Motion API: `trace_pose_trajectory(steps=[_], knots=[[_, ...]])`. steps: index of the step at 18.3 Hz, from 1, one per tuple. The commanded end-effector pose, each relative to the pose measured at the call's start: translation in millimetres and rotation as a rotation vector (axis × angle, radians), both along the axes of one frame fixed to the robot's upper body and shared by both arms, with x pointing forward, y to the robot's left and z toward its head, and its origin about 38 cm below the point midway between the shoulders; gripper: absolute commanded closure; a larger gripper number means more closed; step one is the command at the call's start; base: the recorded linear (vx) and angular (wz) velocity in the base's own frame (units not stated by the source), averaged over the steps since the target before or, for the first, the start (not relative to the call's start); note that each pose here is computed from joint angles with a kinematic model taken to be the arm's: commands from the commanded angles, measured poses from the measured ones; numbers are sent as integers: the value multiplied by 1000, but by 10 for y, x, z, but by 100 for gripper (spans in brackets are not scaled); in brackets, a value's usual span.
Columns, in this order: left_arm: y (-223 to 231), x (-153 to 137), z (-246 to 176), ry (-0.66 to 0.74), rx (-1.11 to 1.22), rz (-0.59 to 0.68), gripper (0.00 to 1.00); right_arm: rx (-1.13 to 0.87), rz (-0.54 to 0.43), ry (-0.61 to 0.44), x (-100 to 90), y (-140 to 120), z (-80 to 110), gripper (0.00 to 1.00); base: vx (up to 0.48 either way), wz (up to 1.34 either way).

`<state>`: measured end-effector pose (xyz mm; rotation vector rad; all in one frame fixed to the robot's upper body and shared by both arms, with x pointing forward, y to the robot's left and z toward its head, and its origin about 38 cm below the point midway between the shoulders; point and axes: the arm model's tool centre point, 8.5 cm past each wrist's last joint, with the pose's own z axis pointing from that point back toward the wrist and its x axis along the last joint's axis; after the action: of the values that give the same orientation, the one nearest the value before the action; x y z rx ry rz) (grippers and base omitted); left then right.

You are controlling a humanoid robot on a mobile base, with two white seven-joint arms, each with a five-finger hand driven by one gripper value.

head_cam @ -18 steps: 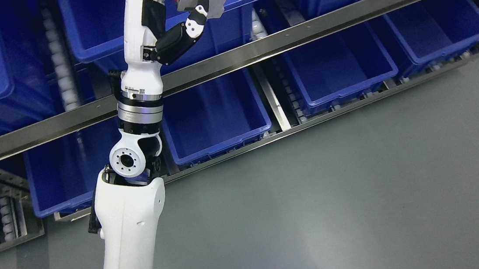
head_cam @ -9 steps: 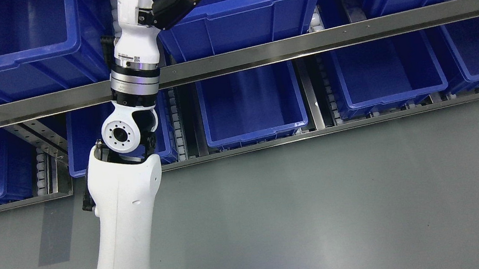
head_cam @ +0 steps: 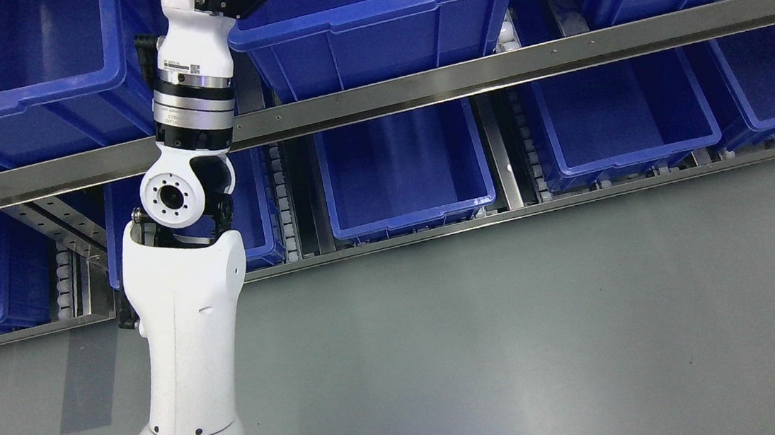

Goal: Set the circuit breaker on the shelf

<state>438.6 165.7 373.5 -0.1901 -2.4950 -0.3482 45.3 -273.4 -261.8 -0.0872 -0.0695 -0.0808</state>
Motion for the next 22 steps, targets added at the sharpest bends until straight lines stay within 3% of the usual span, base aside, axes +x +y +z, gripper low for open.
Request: trace_pose_trajectory(steps=[1,22], knots=[[240,150,-7,32,-6,65,92,-20,4,-29,-53,-116,9,0,0,0],[371,166,22,27,-18,109,92,-20,2,-29,-53,-116,9,0,0,0]])
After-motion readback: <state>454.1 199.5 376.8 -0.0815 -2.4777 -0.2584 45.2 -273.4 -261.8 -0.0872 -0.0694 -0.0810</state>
